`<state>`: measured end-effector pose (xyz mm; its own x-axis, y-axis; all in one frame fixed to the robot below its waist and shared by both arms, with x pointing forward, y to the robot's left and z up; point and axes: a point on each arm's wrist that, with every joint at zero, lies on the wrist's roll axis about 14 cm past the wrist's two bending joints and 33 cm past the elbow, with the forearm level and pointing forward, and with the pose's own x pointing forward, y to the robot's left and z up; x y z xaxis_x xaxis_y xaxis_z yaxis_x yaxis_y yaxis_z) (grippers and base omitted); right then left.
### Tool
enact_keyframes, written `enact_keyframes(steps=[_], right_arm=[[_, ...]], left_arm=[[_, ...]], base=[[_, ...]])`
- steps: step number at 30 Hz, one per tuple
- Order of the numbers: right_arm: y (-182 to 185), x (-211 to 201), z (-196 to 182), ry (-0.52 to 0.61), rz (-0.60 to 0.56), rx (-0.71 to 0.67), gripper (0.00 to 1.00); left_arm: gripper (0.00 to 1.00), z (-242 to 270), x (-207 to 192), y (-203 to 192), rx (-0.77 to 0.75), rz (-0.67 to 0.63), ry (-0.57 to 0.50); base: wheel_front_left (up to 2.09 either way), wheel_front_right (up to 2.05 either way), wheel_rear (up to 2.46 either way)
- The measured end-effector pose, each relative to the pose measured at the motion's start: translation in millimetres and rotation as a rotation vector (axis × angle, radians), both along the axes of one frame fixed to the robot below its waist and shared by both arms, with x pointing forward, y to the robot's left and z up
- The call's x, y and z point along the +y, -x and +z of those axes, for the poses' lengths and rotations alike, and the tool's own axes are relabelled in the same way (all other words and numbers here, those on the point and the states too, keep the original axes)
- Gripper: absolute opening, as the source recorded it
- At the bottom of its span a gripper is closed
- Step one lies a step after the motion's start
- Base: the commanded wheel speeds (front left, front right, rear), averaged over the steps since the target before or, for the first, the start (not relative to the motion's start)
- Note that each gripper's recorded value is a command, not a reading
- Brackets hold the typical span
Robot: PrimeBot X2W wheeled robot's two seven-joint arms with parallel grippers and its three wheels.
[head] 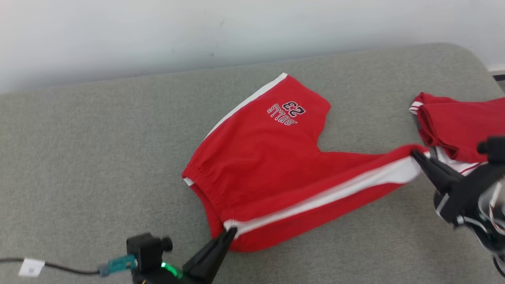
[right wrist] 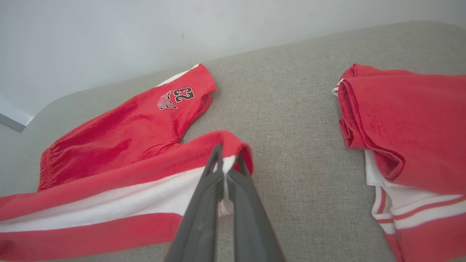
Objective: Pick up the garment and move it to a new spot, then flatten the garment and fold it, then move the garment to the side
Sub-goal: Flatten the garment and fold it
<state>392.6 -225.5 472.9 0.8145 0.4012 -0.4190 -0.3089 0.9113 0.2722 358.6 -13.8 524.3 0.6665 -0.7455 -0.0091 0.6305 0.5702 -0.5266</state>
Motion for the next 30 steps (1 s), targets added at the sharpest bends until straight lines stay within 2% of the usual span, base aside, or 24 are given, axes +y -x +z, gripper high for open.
enact_keyframes(steps=[5,6,12,20,30], right_arm=[[-47.7,11.9,-1.4,0.037,0.007,0.008,0.00],[-67.3,18.8,1.2,0.054,0.018,-0.002,0.00],[-122.6,31.9,8.2,0.105,0.029,-0.045,0.00],[-181.6,53.6,12.5,0.131,0.061,-0.138,0.00],[-227.4,91.8,-9.4,0.138,0.136,-0.195,0.00]], left_arm=[[0.00,6.2,-2.5,-30.4,0.080,0.075,0.142],[0.00,7.4,-0.3,-43.1,0.109,0.106,0.194],[0.00,12.5,14.4,-83.6,0.160,0.209,0.330],[0.00,7.1,35.4,-122.8,0.146,0.303,0.359],[0.00,-16.5,63.3,-153.4,0.153,0.453,0.357]], base=[[0.00,0.00,0.00],[0.00,0.00,0.00],[0.00,0.00,0.00],[0.00,0.00,0.00],[0.00,0.00,0.00]])
